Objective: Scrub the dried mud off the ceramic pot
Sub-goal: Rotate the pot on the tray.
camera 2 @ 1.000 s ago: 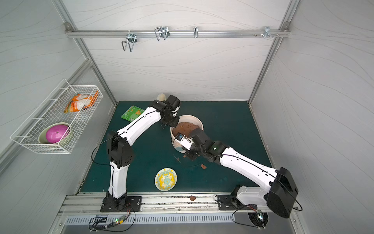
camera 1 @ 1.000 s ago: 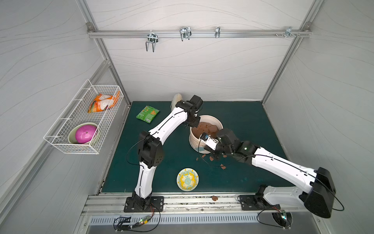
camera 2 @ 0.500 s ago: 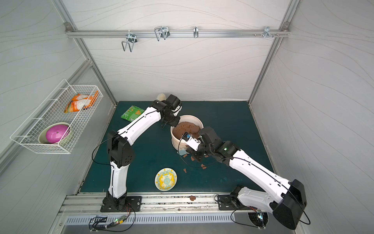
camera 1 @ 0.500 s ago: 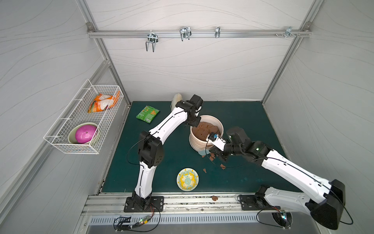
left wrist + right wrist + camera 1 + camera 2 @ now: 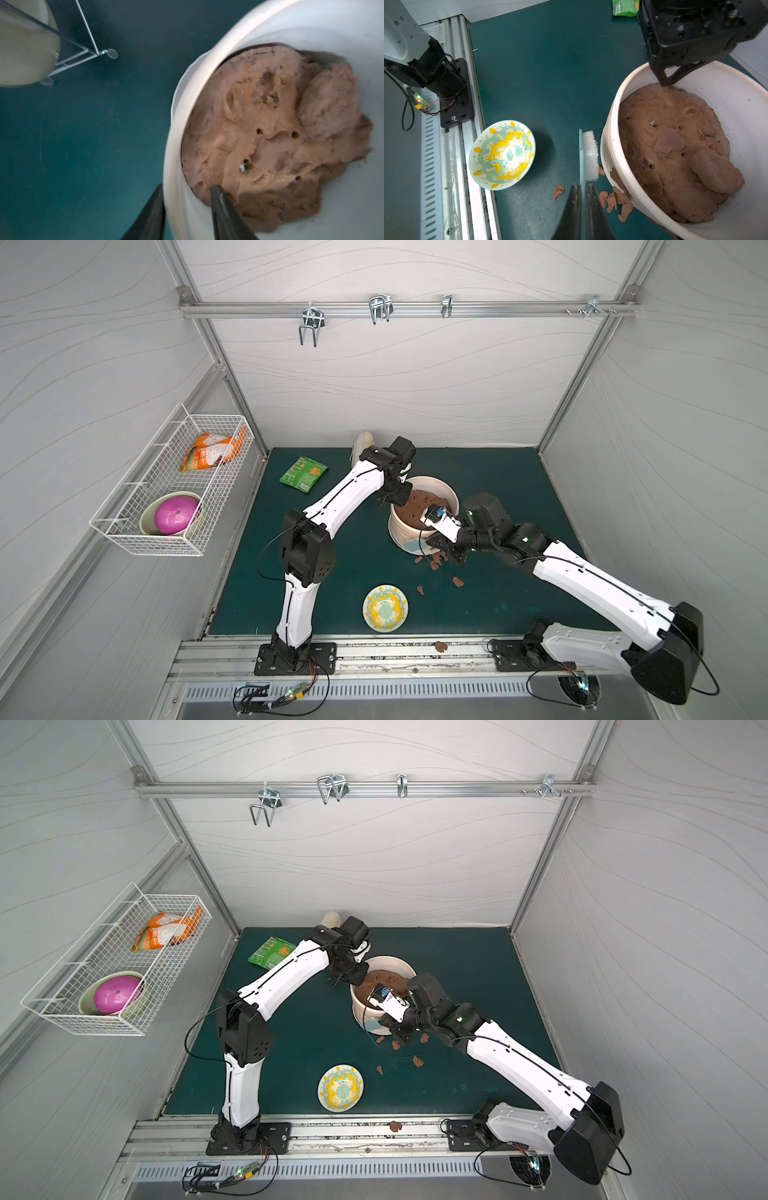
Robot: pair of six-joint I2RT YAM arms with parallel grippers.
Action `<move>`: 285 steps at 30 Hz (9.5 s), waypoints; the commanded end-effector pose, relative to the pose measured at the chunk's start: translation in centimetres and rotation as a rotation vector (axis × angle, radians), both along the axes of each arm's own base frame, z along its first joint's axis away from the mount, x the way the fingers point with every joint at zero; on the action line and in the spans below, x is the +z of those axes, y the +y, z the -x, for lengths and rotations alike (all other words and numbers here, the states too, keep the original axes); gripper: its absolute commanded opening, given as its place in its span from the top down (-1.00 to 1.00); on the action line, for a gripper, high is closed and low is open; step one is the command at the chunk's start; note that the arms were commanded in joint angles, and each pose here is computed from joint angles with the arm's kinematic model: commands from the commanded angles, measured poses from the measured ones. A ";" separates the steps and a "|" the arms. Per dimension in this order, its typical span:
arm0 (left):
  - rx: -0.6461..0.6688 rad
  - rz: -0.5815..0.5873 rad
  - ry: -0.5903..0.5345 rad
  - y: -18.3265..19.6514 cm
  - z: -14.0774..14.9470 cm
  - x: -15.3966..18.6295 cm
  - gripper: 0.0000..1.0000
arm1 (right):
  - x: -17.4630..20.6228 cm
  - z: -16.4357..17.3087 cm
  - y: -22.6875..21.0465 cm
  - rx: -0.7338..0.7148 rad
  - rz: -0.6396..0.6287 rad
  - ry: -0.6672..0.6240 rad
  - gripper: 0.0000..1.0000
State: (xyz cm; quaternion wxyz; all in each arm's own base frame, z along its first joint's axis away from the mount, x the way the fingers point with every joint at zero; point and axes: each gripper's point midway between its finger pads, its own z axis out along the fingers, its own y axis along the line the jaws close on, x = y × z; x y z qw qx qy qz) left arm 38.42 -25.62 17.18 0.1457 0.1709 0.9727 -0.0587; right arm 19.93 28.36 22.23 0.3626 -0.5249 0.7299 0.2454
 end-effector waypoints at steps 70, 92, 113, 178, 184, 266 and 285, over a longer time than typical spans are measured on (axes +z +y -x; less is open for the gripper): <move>0.435 -0.030 0.141 0.4 3.7 -2.3 1.00 | 0.7 -0.7 1.5 -0.088 -0.060 -0.151 1.00; 0.380 -0.052 0.151 0.9 3.2 -2.8 1.00 | -5.4 -3.6 -3.9 -0.311 0.257 -0.251 1.00; 0.301 -0.054 0.134 0.6 2.4 -2.7 1.00 | -0.2 2.1 0.5 -0.028 -0.068 -0.065 1.00; 0.028 -0.036 0.070 -0.8 0.9 -1.5 1.00 | -0.8 -2.6 -6.1 -0.262 0.084 -0.032 1.00; 0.019 -0.047 0.059 -0.7 0.6 -1.4 1.00 | 0.7 1.5 -5.0 -0.116 -0.029 0.061 1.00; 0.572 0.073 0.074 -2.2 5.7 -0.9 0.67 | 1.4 2.0 -2.8 -0.071 -0.154 -0.048 1.00; 0.472 0.065 0.092 -1.9 3.9 -1.0 0.74 | -0.9 -3.3 2.2 -0.310 0.018 -0.384 1.00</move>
